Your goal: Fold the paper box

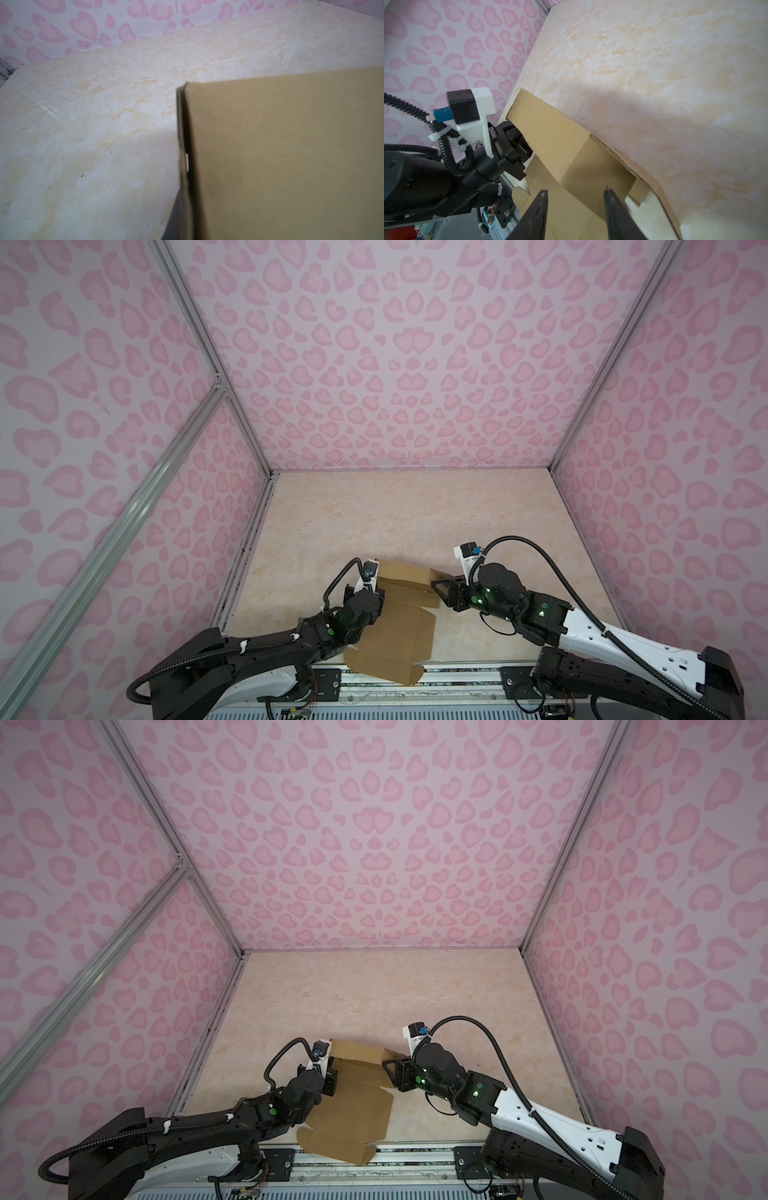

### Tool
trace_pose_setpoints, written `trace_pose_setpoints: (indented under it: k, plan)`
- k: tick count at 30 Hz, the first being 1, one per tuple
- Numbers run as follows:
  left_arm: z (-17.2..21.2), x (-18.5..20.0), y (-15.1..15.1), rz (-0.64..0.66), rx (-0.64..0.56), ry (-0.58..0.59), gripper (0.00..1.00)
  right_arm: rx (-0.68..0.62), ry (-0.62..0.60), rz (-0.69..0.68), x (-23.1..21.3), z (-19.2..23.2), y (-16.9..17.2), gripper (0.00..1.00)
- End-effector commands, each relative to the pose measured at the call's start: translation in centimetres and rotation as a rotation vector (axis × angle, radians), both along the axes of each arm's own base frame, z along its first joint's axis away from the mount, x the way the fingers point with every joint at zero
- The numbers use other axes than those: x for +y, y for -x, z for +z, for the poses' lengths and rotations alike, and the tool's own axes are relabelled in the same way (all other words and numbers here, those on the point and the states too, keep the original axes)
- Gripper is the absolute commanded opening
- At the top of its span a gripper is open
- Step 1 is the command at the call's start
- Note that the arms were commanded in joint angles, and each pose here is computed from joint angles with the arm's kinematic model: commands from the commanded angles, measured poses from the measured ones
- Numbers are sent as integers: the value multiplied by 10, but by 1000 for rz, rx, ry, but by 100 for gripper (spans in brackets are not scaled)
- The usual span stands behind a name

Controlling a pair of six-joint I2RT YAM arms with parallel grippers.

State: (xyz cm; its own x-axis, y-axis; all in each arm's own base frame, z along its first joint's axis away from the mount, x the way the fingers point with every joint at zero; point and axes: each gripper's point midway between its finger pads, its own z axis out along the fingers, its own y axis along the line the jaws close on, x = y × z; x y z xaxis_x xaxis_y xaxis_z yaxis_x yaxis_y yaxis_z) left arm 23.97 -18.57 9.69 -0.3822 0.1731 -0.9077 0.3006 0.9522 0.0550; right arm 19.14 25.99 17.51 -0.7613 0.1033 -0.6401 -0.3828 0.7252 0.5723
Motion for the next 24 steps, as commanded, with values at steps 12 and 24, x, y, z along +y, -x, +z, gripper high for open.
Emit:
trace_pose_setpoints:
  k: [12,24]
  plan:
    - [-2,-6,4,-4,19,45,3,9,-99,-5,25,0,-12,48]
    - [-2,-6,7,7,10,67,3,46,-164,-9,43,-2,-21,43]
